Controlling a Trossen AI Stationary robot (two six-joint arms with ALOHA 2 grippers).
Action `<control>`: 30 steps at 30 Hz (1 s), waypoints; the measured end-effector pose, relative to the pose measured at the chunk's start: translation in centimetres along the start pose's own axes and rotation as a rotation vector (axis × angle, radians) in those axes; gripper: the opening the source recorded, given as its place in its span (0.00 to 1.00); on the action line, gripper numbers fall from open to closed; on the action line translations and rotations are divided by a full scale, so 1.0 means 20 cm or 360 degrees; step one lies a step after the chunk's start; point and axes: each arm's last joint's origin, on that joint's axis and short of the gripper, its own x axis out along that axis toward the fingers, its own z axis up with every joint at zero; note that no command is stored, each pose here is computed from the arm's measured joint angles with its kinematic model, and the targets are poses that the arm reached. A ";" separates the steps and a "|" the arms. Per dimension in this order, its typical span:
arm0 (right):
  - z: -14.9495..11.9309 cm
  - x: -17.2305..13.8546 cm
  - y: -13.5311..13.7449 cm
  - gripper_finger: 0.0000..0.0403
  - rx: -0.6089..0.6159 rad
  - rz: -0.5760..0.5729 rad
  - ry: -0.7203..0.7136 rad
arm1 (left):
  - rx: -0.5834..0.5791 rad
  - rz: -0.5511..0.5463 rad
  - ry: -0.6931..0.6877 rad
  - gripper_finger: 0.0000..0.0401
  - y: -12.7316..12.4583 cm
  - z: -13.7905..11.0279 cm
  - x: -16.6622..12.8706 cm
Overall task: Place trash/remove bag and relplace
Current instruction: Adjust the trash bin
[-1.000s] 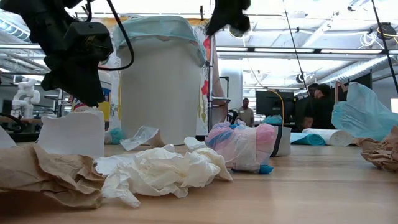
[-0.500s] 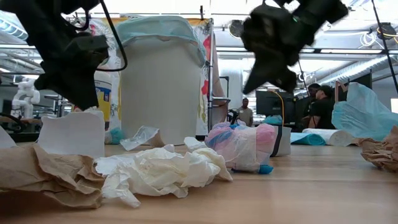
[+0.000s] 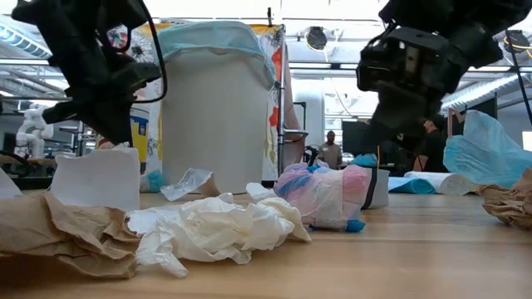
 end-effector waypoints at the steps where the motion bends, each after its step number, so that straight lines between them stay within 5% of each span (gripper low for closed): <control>1: -0.01 0.00 -0.01 0.00 -0.0012 -0.0005 0.0005 | -0.0048 0.0008 -0.0007 0.02 0.00 0.01 0.00; 12: -0.11 -0.05 -0.06 0.00 -0.0029 0.0105 -0.0086 | -0.0520 0.0315 -0.0070 0.00 0.11 0.08 0.02; 16: -0.11 -0.06 -0.06 0.00 -0.0025 0.0174 -0.0113 | -0.0614 0.0286 -0.0249 0.00 0.11 0.14 0.04; 30: -0.12 -0.06 -0.05 0.00 -0.0009 0.0236 -0.0066 | -0.0130 -0.0176 -0.0544 0.00 0.00 0.42 0.10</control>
